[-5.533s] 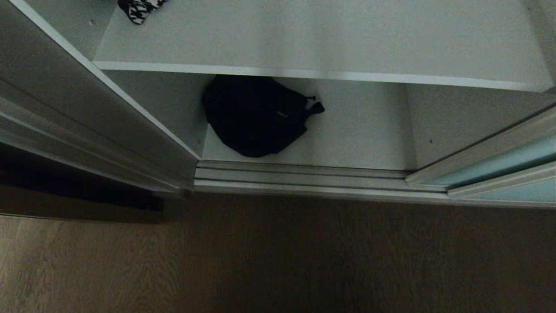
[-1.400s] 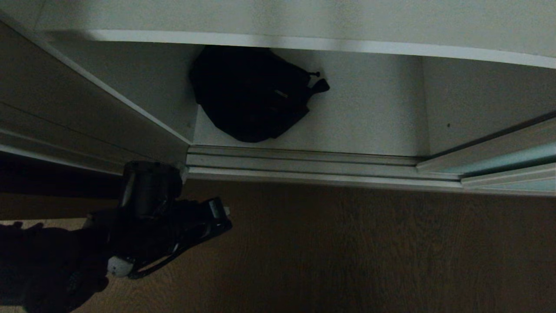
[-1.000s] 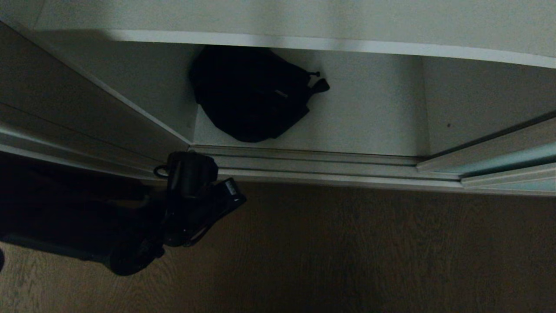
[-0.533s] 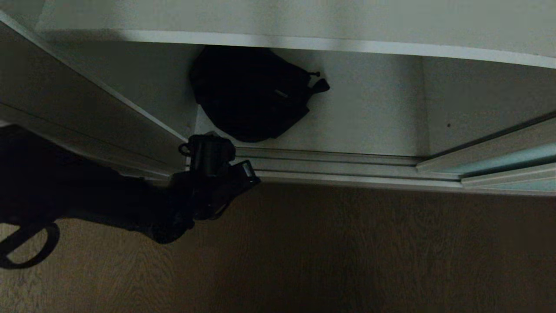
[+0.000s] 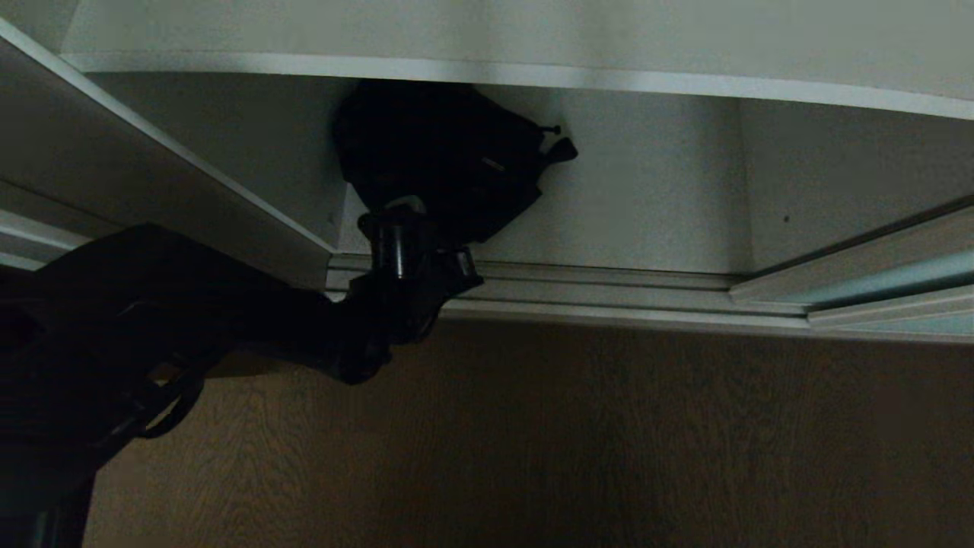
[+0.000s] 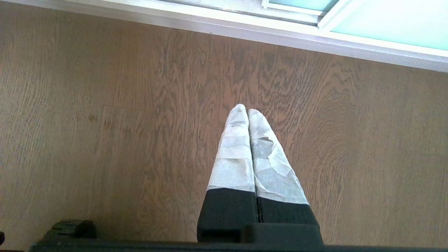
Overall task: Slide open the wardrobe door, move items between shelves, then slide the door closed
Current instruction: Place the bag on the higher shelf
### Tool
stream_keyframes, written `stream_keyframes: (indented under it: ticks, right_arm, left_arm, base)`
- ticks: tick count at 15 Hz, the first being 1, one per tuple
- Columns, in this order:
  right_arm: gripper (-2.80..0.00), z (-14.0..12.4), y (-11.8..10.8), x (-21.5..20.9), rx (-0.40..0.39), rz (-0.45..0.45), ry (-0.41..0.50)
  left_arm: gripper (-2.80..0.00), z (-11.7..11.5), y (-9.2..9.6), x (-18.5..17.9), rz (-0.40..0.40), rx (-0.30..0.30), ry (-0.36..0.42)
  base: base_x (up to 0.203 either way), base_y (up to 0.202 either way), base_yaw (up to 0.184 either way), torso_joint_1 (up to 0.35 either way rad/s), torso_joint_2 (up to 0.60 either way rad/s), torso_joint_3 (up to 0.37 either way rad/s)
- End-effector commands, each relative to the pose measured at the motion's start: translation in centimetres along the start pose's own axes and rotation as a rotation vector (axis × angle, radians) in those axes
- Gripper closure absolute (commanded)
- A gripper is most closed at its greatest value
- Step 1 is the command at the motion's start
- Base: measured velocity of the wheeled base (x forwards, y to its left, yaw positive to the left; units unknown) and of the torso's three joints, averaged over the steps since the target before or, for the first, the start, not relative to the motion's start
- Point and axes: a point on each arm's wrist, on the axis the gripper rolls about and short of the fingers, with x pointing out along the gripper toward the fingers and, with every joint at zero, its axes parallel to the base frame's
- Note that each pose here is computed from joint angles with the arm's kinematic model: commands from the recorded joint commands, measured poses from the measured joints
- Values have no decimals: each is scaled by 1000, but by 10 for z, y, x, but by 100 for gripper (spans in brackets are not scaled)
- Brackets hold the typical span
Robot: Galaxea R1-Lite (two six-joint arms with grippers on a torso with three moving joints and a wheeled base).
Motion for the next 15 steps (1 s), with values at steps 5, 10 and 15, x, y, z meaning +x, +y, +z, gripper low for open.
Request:
stream_keyframes:
  ticks: [5, 10, 15]
  right_arm:
    - [0, 0, 0, 0, -1, 1, -1]
    - [0, 0, 0, 0, -1, 1, -2]
    - [0, 0, 0, 0, -1, 1, -1]
  left_arm:
    - [-280, -28, 5, 42, -72, 246, -84]
    - [-280, -46, 31, 80, -20, 313, -122]
    - [-280, -13, 53, 91, 44, 421, -221]
  base:
    - [0, 0, 0, 0, 0, 0]
    - [0, 0, 0, 0, 0, 0]
    - [0, 0, 0, 0, 0, 0]
